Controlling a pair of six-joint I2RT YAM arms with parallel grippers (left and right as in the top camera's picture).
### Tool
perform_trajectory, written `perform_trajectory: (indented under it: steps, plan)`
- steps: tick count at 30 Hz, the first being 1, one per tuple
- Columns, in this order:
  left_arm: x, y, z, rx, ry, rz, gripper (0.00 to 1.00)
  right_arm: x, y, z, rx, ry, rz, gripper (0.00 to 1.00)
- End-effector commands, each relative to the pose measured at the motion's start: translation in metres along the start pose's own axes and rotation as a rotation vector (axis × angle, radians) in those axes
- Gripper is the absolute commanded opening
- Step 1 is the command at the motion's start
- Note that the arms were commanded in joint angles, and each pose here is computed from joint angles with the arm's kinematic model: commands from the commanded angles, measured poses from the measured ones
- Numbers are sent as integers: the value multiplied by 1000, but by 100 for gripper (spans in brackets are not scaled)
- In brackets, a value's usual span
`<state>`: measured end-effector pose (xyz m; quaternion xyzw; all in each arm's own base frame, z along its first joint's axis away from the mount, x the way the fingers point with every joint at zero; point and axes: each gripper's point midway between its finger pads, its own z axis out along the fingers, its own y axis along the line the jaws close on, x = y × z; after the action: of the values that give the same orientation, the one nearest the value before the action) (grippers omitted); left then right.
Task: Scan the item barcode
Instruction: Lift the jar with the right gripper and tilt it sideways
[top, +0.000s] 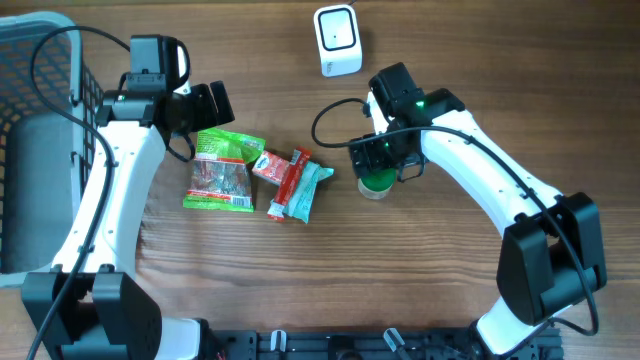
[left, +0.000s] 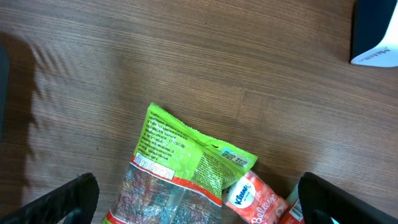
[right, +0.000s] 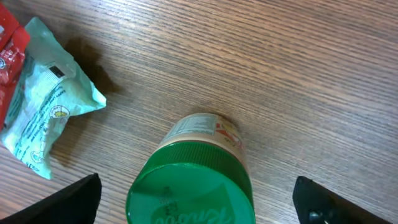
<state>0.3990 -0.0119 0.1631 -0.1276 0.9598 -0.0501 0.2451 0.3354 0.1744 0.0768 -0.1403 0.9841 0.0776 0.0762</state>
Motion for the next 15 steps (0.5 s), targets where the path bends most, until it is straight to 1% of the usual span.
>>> perform_trajectory:
  steps: [1, 4, 5, 7, 10, 15]
  plan:
    - [2, 3, 4, -10, 8, 10, 100, 0, 0, 5, -6, 8, 0, 100]
    - [2, 3, 4, -10, 8, 10, 100, 1, 0, 5, -6, 10, 0, 100]
    - [2, 3, 4, -10, 8, 10, 100, 1, 0, 5, -6, 12, 2, 98]
    - [2, 3, 4, -10, 8, 10, 100, 1, 0, 5, -6, 12, 11, 90]
    - [2, 3, 4, -10, 8, 10, 100, 2, 0, 5, -5, 14, 40, 84]
    - [2, 3, 4, -10, 8, 10, 100, 8, -1, 8, -2, 31, 58, 84]
